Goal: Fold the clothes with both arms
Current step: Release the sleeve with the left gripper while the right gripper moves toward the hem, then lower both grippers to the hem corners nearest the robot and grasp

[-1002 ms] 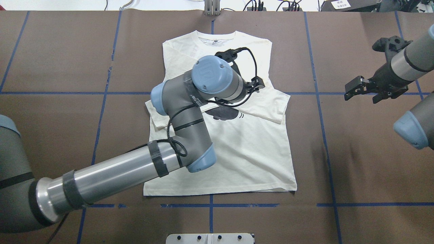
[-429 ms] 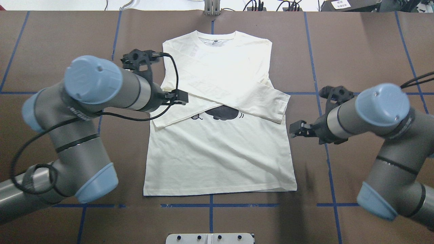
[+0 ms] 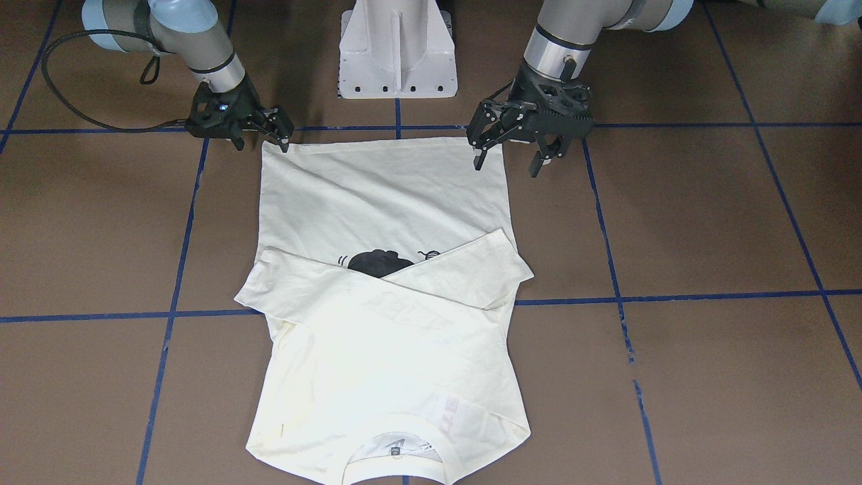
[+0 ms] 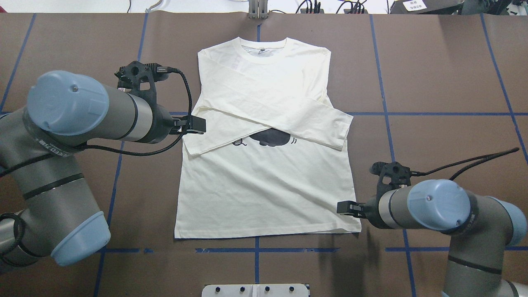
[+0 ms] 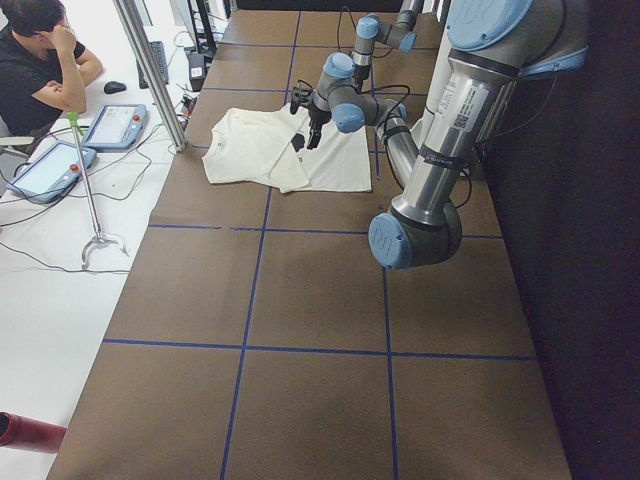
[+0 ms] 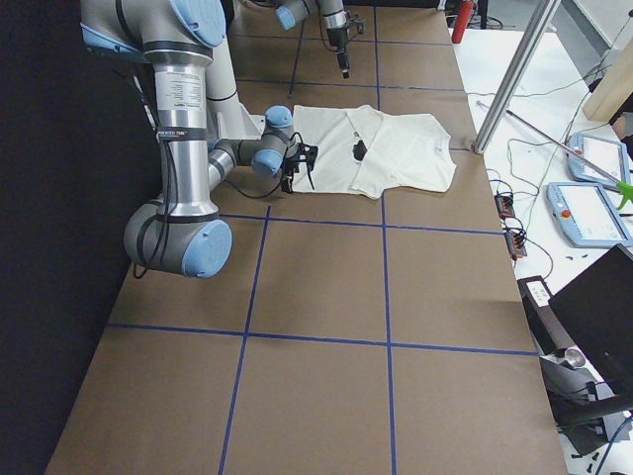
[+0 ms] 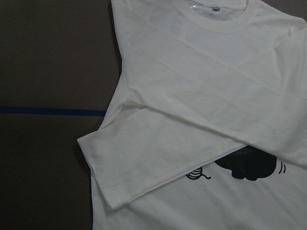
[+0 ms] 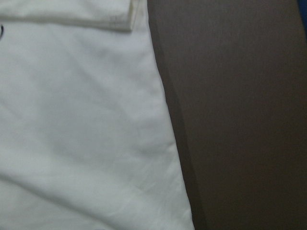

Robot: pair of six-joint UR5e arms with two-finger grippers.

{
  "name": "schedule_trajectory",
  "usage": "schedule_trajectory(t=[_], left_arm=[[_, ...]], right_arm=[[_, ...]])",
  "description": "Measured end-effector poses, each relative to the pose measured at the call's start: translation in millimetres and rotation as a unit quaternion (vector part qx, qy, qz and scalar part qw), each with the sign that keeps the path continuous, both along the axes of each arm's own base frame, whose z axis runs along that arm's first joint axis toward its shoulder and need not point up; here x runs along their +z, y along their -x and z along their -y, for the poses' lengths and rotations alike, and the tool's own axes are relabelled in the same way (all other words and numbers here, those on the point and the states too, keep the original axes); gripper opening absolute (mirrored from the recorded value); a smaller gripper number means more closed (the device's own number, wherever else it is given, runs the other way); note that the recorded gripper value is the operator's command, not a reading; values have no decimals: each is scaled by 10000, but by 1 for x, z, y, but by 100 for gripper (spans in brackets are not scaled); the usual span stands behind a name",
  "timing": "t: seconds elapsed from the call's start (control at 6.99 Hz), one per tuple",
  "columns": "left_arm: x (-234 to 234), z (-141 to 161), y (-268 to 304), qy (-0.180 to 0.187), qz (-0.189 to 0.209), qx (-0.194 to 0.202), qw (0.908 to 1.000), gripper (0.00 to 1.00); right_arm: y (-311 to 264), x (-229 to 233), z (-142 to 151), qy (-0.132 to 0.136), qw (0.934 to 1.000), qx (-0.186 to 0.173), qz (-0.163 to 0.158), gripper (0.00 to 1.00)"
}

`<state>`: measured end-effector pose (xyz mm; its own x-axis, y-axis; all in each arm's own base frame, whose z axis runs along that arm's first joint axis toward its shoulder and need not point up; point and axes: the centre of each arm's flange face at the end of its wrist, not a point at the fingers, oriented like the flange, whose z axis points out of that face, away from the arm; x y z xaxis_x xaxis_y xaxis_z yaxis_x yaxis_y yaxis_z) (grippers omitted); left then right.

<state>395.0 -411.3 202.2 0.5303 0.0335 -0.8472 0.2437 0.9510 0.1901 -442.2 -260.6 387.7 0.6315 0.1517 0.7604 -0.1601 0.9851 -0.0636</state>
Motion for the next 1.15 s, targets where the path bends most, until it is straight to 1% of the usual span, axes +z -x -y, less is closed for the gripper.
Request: schedule_trajectory(t=[0.14,0.29,0.57,0.86,1.15], left_arm=[[1,-1,0,9,9,9,10000,100],[1,-2,-1,20,13,13,10000,100],[2,-3,-2,33,8,7,10000,100],[3,-3,-3,40,16,7,10000,100],[4,-3,-4,50,26,13,10000,100]], right_arm=[[5,8,-12,-1,9999,-76,-90,76],[7,12,-16,3,9998,-113,-135,75],[10,8,-18,8,9998,-150,-100,74],[12,5,-16,-17,9999,-138,-72,71],[12,8,-11,-56,9999,-102,-109,69]])
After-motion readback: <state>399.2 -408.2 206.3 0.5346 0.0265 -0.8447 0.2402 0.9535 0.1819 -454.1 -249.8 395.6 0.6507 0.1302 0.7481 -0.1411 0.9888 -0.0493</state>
